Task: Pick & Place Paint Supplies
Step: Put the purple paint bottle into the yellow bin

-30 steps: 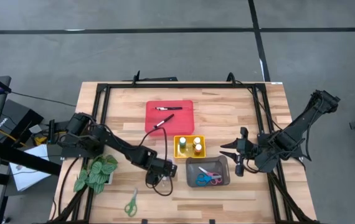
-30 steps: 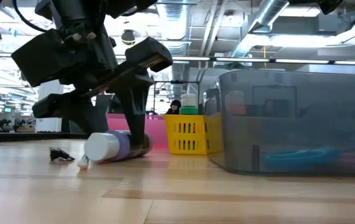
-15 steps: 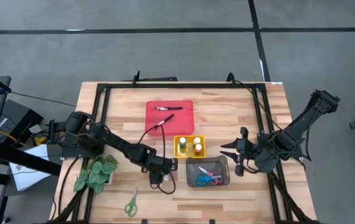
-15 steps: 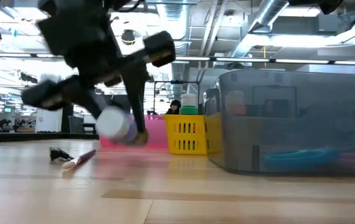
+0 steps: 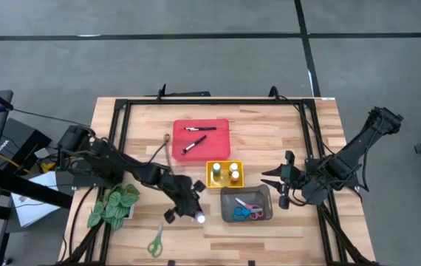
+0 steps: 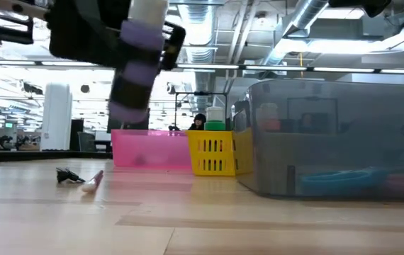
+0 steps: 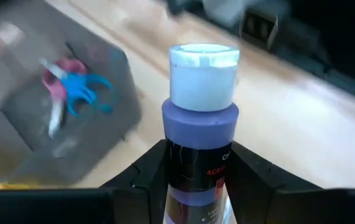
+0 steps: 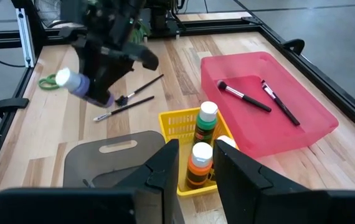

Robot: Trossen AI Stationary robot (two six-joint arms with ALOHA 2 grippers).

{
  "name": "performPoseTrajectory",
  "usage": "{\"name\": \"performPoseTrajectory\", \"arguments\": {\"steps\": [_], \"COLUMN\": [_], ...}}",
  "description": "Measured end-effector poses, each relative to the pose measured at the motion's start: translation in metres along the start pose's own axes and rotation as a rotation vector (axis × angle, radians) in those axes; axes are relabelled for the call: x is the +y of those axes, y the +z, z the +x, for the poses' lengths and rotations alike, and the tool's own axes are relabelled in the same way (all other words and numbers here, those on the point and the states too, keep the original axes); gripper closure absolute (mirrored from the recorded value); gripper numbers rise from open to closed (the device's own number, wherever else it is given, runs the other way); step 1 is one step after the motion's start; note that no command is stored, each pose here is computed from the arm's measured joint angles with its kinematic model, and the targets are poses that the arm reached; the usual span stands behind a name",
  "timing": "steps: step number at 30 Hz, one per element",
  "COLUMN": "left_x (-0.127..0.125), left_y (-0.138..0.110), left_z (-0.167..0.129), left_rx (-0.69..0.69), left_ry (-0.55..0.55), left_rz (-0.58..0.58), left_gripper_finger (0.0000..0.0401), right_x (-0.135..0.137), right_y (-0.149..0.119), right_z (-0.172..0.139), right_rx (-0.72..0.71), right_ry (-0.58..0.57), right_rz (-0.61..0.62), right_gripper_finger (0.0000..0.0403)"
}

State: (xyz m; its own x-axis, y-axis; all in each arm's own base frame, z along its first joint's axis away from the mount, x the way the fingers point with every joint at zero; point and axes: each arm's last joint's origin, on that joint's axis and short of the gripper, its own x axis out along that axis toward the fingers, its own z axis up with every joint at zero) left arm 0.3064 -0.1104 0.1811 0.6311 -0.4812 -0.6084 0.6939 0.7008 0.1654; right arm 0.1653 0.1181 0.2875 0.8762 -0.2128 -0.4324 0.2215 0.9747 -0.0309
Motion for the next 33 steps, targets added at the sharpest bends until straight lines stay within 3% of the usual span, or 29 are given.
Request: {"name": "performPoseTrajectory", "arguments": {"steps": [5,8,13,23,33], "left_x": [-0.011,-0.017,-0.021,-0.021,-0.014], "left_y": [-0.02,-0.034,-0.05,-0.077,-0.088], "left_z": [-0.01,-0.013,-0.005,0.022,0.029], "left_rx": [-0.279,-0.36,-0.359,-0.319,-0.361], "left_ry": [0.1,0.147,0.202,0.205,0.235], "left_rz": [-0.043,-0.061,-0.073,-0.098,-0.164], "left_gripper_finger": [0.0277,0.0273,0.0272,0.0271,0.0267], "right_x": [0.0,0.0,-0.001,-0.001,-0.001], "right_y": [0.0,0.0,0.0,0.001,0.001], "right_z": [0.0,0.0,0.001,0.001,0.001], "right_rx": [0.0,0.0,0.0,0.0,0.0], "right_ry": [0.0,0.0,-0.006,-0.009,-0.009], "right_rz": [0.0,0.001,0.004,0.005,0.005], "right_gripper_finger": [0.0309,0.0309,0.0309,0.0309,0.0309]}}
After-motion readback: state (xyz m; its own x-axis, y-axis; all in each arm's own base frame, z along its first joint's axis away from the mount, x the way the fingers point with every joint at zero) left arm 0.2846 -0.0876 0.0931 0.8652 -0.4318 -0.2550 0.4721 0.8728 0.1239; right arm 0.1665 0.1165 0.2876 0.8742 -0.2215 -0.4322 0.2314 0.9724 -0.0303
